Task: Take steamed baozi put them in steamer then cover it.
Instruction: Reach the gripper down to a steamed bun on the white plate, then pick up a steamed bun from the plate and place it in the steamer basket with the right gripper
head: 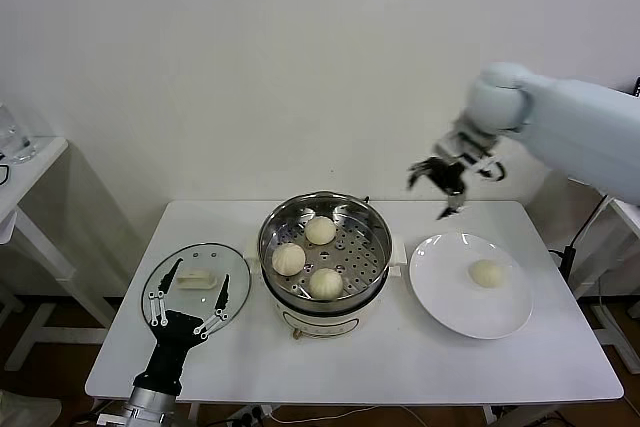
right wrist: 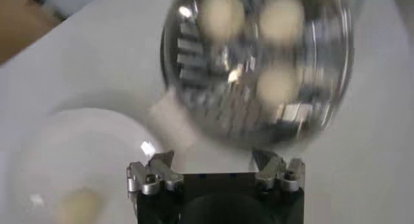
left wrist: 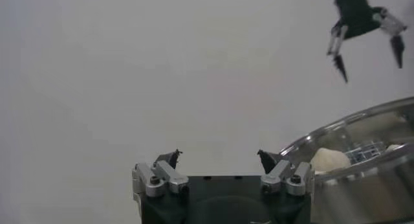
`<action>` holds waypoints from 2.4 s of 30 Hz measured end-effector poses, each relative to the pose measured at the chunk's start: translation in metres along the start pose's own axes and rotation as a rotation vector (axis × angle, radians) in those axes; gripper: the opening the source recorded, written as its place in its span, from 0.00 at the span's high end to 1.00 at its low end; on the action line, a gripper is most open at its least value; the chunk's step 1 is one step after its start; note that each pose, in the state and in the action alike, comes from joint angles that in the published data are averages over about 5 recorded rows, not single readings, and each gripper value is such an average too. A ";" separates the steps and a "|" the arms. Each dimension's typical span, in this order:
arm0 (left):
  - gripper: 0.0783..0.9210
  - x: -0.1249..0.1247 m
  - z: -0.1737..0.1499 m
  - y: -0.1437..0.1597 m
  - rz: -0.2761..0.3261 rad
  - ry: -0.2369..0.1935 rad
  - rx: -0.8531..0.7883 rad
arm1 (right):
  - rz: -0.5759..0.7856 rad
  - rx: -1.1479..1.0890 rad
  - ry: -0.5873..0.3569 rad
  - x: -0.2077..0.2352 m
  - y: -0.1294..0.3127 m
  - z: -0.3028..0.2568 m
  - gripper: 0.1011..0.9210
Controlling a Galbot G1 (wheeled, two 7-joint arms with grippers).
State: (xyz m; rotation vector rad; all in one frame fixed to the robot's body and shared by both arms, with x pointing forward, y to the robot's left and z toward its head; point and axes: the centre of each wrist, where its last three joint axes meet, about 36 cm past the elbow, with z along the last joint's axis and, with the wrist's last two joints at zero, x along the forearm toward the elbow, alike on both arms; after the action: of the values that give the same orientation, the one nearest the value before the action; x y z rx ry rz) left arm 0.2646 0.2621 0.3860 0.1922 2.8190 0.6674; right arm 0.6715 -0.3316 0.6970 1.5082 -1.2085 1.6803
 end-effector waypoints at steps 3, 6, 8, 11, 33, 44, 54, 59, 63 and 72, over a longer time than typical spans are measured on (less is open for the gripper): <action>0.12 0.001 -0.002 0.000 -0.003 0.007 -0.008 | -0.013 -0.119 0.014 -0.013 0.020 0.036 0.12; 0.12 0.003 -0.004 0.000 -0.006 0.015 -0.014 | -0.028 -0.209 0.026 -0.028 0.038 0.063 0.12; 0.12 0.004 -0.004 0.001 -0.009 0.019 -0.017 | -0.037 -0.258 0.033 -0.039 0.047 0.078 0.12; 0.12 0.005 -0.005 0.003 -0.014 0.024 -0.022 | -0.048 -0.318 0.045 -0.056 0.060 0.096 0.12; 0.12 0.013 -0.003 0.008 -0.020 0.046 -0.044 | -0.119 -0.492 0.068 -0.178 0.099 0.132 0.12; 0.12 0.011 0.000 0.012 -0.024 0.040 -0.055 | -0.128 -0.497 0.071 -0.209 0.098 0.127 0.14; 0.12 0.010 0.004 0.011 -0.026 0.042 -0.053 | -0.129 -0.496 0.084 -0.204 0.095 0.128 0.27; 0.12 0.009 0.003 0.011 -0.026 0.037 -0.049 | -0.120 -0.492 0.086 -0.188 0.087 0.128 0.29; 0.12 0.007 0.002 0.012 -0.027 0.029 -0.048 | -0.109 -0.475 0.078 -0.169 0.072 0.121 0.30; 0.12 0.002 0.000 0.015 -0.032 0.014 -0.044 | -0.078 -0.369 0.033 -0.108 0.009 0.074 0.30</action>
State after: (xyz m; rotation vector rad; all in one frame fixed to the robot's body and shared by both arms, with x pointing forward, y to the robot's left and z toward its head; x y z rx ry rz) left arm 0.2638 0.2758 0.3928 0.1342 2.8111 0.7260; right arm 0.7184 -0.3849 0.5869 1.2774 -1.3377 1.3376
